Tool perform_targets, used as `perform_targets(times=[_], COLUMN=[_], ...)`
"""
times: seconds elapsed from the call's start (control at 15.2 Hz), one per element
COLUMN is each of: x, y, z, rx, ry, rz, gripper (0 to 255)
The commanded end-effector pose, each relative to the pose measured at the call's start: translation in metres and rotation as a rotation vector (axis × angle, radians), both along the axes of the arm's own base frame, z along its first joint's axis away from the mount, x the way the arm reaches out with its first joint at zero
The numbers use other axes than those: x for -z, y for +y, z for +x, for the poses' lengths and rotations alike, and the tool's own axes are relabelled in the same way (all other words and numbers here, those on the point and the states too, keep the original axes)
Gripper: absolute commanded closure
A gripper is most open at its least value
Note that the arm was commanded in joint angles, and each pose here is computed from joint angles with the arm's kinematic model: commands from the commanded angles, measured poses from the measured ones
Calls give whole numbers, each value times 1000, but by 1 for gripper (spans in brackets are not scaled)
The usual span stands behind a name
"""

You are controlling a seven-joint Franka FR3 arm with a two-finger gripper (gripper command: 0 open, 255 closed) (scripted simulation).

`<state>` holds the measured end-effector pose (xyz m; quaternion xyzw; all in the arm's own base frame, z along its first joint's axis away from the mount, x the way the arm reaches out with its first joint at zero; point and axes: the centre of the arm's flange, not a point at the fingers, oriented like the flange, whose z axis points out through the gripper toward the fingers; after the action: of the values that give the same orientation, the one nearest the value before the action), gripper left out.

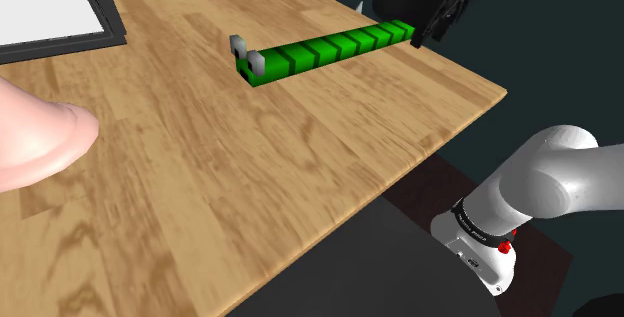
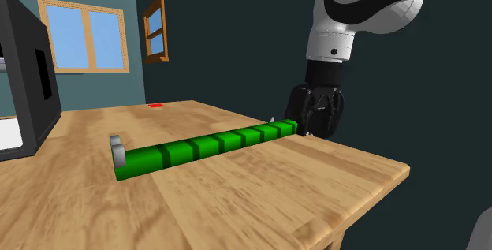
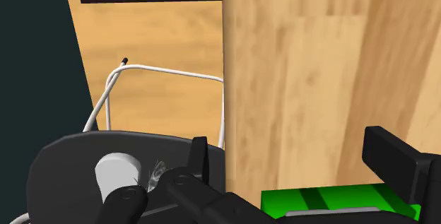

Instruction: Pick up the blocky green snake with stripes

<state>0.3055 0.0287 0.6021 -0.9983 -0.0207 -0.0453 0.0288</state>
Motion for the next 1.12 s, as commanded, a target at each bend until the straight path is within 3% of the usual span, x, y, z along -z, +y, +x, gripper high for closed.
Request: perform_targets(times=[0.0,0.53,1.06], x=[0,-26,-44], y=[0,79,184], z=[0,66,66], rx=[0,-674,-1348], ry=[0,-37,-73], rz=[0,-89,-177], gripper=[0,0,0])
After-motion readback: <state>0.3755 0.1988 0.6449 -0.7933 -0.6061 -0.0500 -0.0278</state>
